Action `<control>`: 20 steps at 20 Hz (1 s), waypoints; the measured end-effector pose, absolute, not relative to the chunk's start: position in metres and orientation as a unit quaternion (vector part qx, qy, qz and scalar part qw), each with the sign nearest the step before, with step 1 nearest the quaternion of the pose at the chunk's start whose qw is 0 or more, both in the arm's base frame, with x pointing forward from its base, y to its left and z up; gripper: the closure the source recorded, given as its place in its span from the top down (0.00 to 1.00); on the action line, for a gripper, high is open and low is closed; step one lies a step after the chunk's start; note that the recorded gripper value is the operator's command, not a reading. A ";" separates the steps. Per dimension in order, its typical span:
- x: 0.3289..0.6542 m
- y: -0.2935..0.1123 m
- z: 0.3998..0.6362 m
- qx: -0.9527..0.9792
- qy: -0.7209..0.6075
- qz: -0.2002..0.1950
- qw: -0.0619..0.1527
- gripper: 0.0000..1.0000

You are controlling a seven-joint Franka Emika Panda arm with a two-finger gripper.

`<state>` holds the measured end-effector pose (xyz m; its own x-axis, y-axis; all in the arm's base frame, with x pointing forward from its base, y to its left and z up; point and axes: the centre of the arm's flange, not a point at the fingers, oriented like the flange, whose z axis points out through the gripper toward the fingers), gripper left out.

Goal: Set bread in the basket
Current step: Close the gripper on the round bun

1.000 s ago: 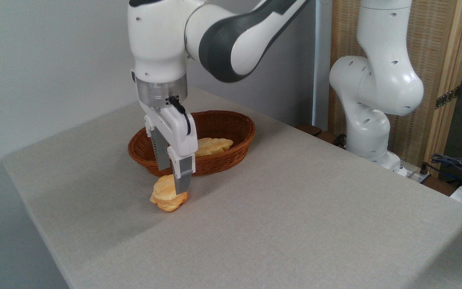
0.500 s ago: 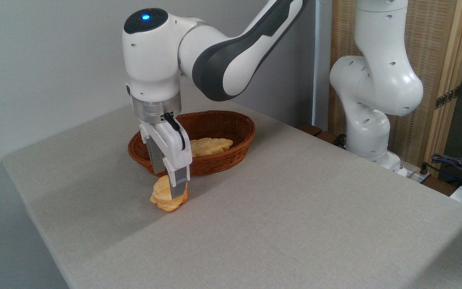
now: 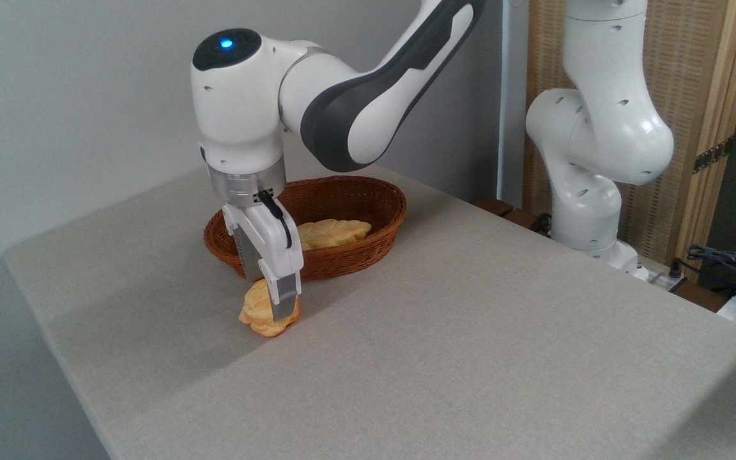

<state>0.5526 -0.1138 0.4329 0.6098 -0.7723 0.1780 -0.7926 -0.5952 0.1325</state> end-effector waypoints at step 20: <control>0.553 -0.125 0.422 0.880 -0.465 0.041 0.091 0.55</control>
<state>0.5528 -0.1252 0.4217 0.5645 -0.8102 0.1579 -0.8254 -0.5512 0.1223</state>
